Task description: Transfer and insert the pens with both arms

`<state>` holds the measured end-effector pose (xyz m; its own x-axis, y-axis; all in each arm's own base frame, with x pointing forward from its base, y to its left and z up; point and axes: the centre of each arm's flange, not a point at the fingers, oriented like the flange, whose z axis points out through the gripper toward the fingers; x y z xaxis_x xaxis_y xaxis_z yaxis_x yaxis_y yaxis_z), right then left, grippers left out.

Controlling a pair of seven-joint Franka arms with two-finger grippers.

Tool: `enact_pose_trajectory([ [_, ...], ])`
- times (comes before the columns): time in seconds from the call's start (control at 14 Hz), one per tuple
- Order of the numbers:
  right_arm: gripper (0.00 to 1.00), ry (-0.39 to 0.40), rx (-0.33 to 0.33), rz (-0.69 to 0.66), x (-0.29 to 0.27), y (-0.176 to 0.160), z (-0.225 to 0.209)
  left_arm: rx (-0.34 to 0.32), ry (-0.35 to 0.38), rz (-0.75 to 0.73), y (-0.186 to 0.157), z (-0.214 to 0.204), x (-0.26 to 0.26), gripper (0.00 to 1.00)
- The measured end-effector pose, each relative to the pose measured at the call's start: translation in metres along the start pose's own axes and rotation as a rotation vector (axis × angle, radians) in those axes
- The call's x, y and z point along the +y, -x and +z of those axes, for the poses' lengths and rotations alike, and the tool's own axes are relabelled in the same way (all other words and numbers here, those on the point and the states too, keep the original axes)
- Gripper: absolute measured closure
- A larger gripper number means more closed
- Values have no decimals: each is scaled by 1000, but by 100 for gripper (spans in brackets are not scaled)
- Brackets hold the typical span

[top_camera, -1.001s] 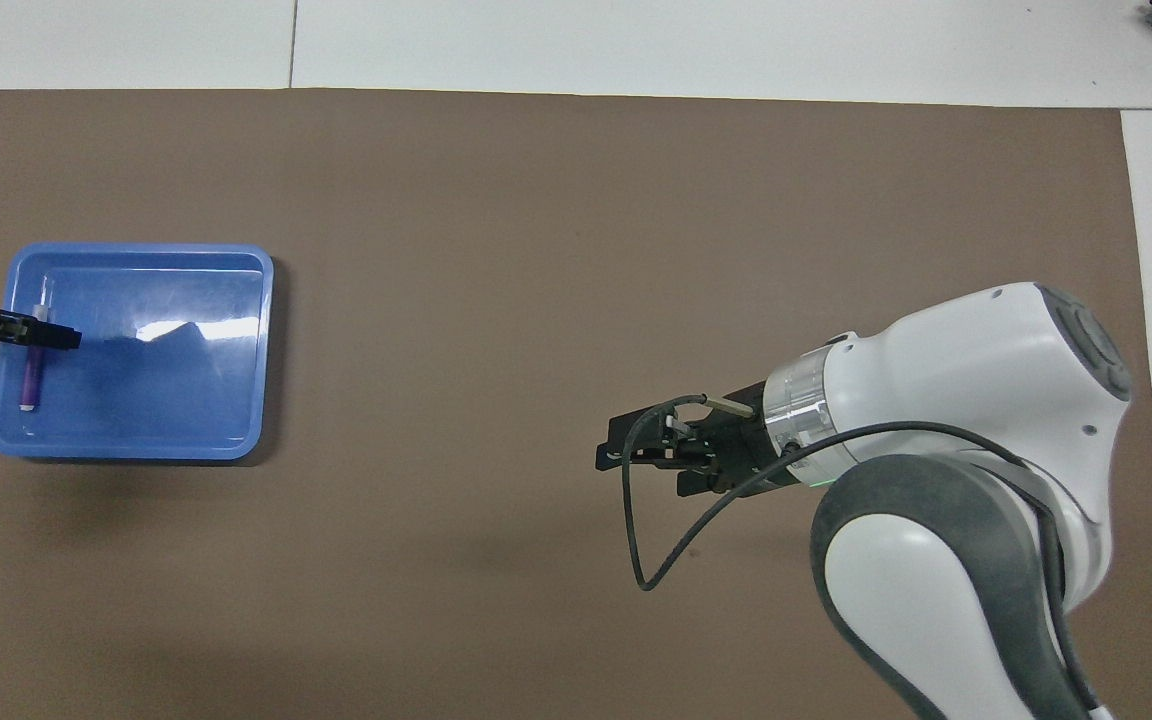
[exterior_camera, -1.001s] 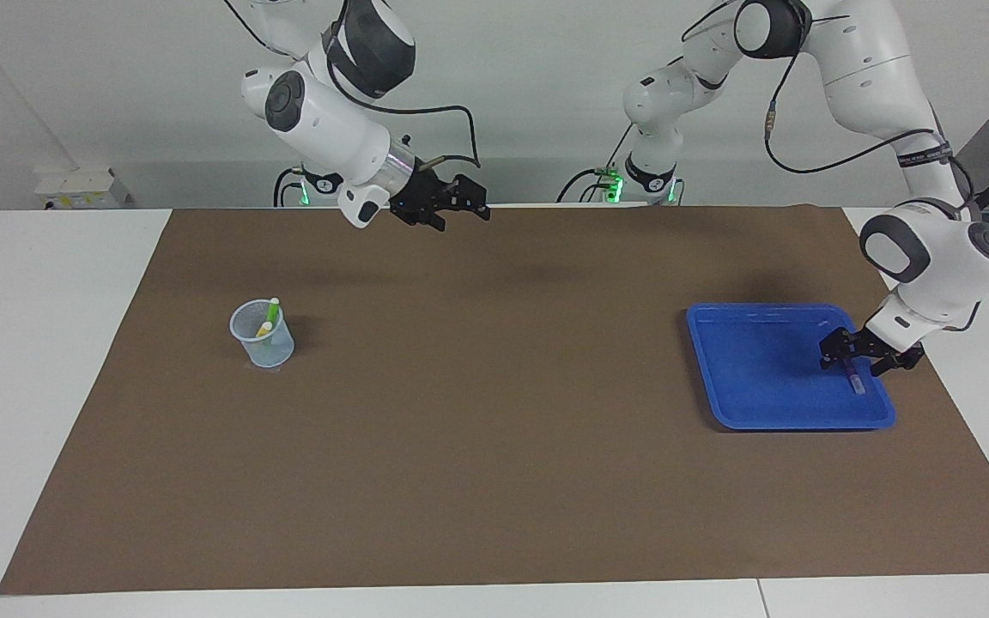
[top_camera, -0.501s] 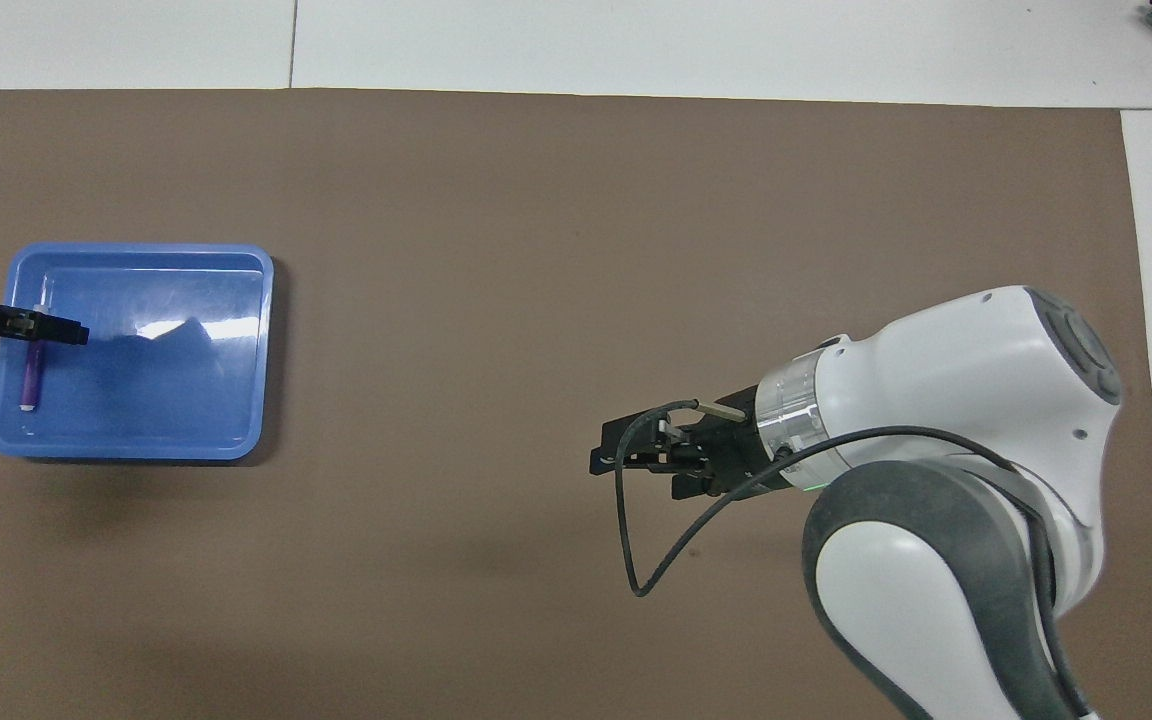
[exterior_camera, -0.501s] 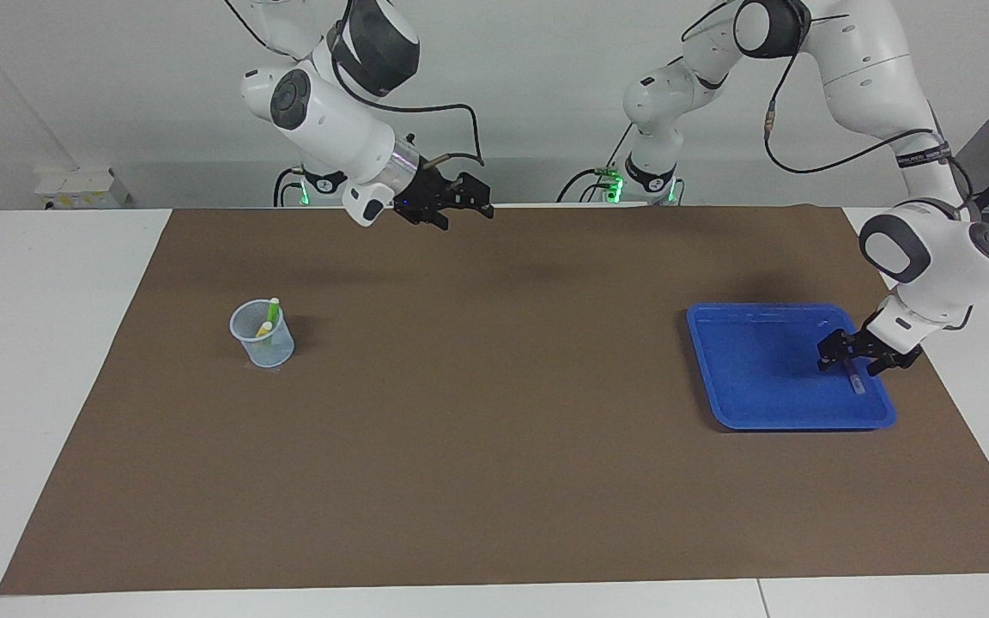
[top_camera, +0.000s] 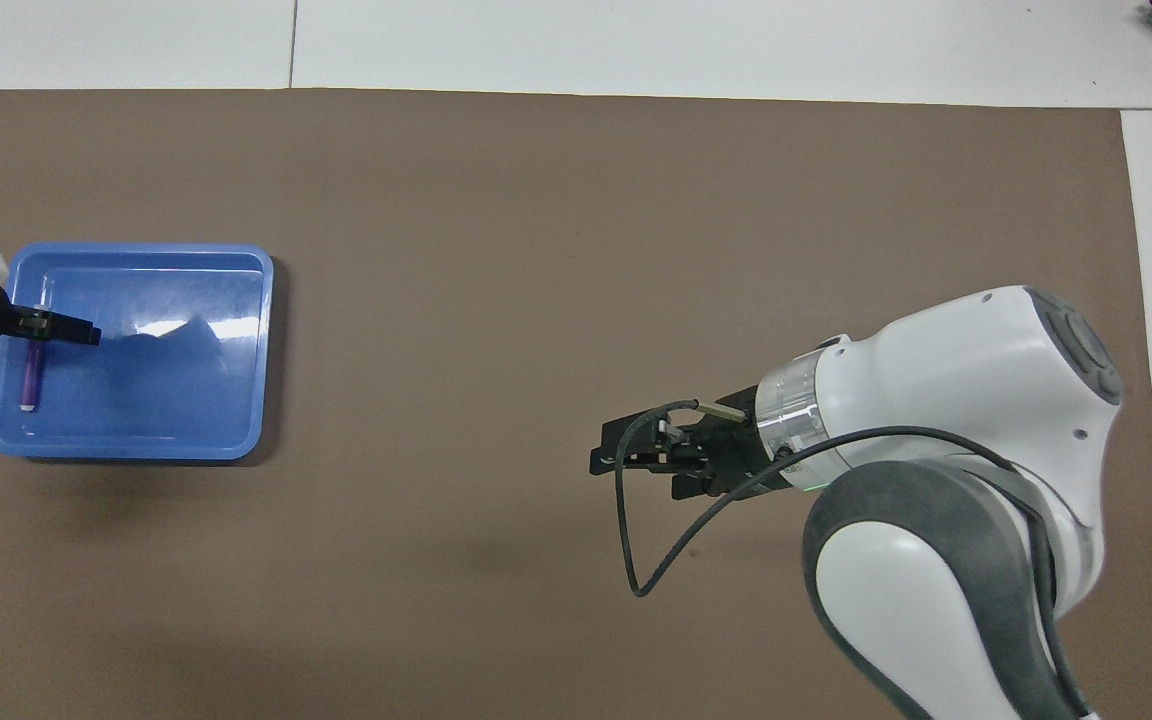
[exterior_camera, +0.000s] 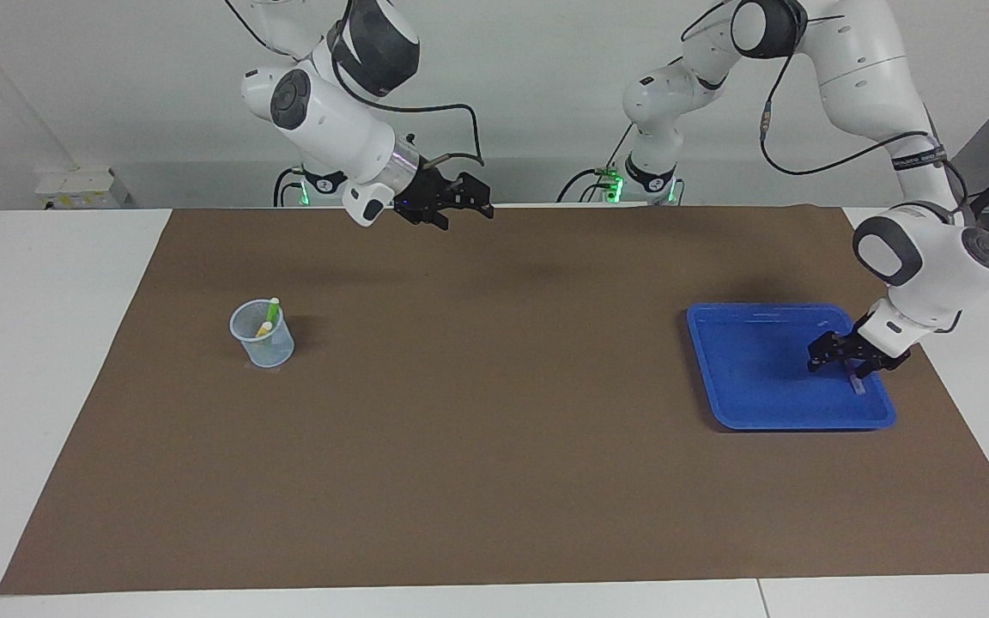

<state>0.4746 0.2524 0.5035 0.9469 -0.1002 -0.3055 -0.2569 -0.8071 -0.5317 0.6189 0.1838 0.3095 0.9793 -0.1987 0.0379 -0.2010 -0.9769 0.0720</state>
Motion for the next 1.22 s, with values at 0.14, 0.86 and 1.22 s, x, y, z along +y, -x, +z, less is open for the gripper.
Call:
enact_pose_trajectory([
  [0.14, 0, 0, 0, 0, 0, 0, 0, 2, -2, -2, 0, 0, -1, 0],
  [0.86, 0, -6, 18, 0, -1, -2, -2, 63, -36, -30, 6, 26, 14, 0],
  [1.22, 0, -2, 12, -14, -6, 3, 4, 32, -18, -42, 4, 16, 16, 0],
])
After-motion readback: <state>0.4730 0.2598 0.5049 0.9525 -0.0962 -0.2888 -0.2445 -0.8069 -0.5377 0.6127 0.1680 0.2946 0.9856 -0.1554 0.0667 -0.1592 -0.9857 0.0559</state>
